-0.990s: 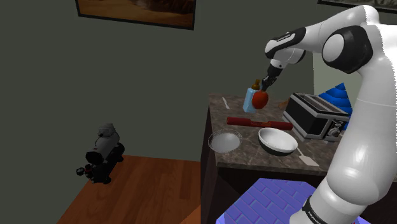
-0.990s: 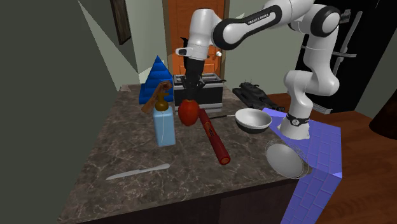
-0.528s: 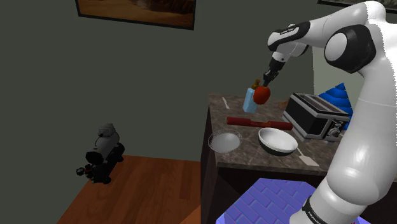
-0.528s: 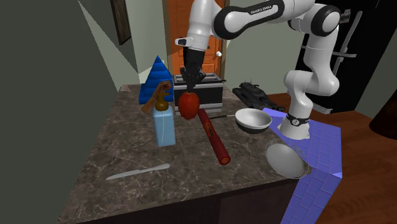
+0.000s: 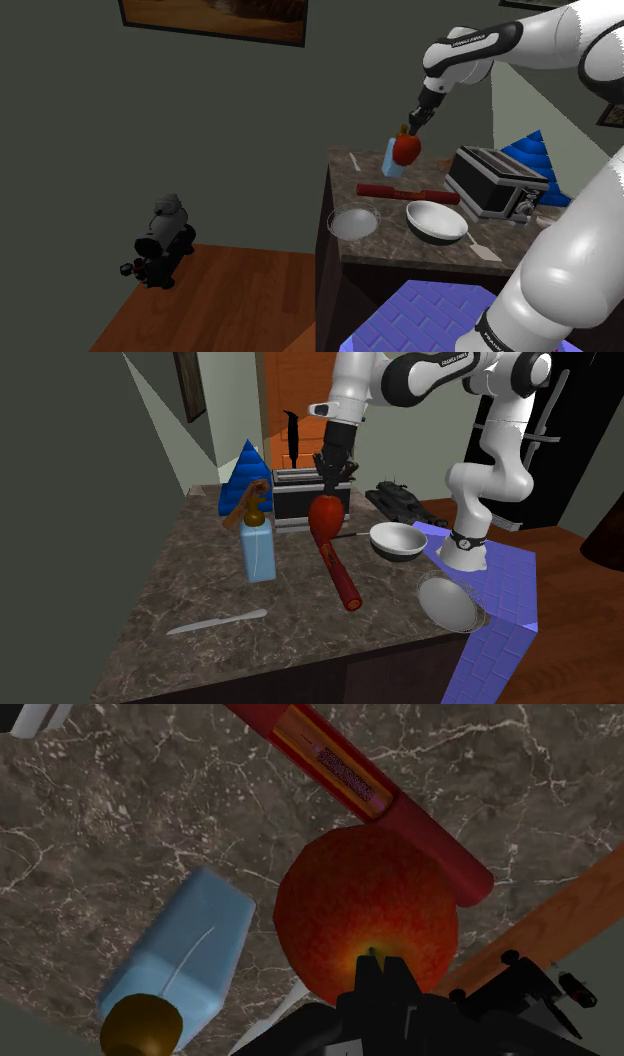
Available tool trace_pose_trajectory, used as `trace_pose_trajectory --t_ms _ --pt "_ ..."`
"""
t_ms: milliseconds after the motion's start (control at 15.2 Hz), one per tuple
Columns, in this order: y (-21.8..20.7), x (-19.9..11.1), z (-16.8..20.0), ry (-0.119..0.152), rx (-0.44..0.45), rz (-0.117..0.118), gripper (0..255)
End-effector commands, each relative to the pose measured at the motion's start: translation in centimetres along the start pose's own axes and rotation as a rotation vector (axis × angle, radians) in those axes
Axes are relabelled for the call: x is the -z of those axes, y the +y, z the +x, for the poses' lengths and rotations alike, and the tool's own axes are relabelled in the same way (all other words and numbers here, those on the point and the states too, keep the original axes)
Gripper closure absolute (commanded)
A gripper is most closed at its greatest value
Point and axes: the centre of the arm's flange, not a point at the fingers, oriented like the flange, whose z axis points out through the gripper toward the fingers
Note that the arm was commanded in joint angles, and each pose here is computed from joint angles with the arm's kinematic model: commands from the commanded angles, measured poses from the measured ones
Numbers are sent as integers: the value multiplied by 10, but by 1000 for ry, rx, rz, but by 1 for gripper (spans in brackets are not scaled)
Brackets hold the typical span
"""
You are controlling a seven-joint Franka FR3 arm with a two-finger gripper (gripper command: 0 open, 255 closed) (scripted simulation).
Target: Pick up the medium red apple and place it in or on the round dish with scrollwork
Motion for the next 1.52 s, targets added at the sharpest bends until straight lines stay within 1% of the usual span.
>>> trace_pose_trajectory --t_ms 0,1452 --pt "-26 6 -6 0 -1 -2 255" --pt "-297 88 -73 0 -1 -2 255"
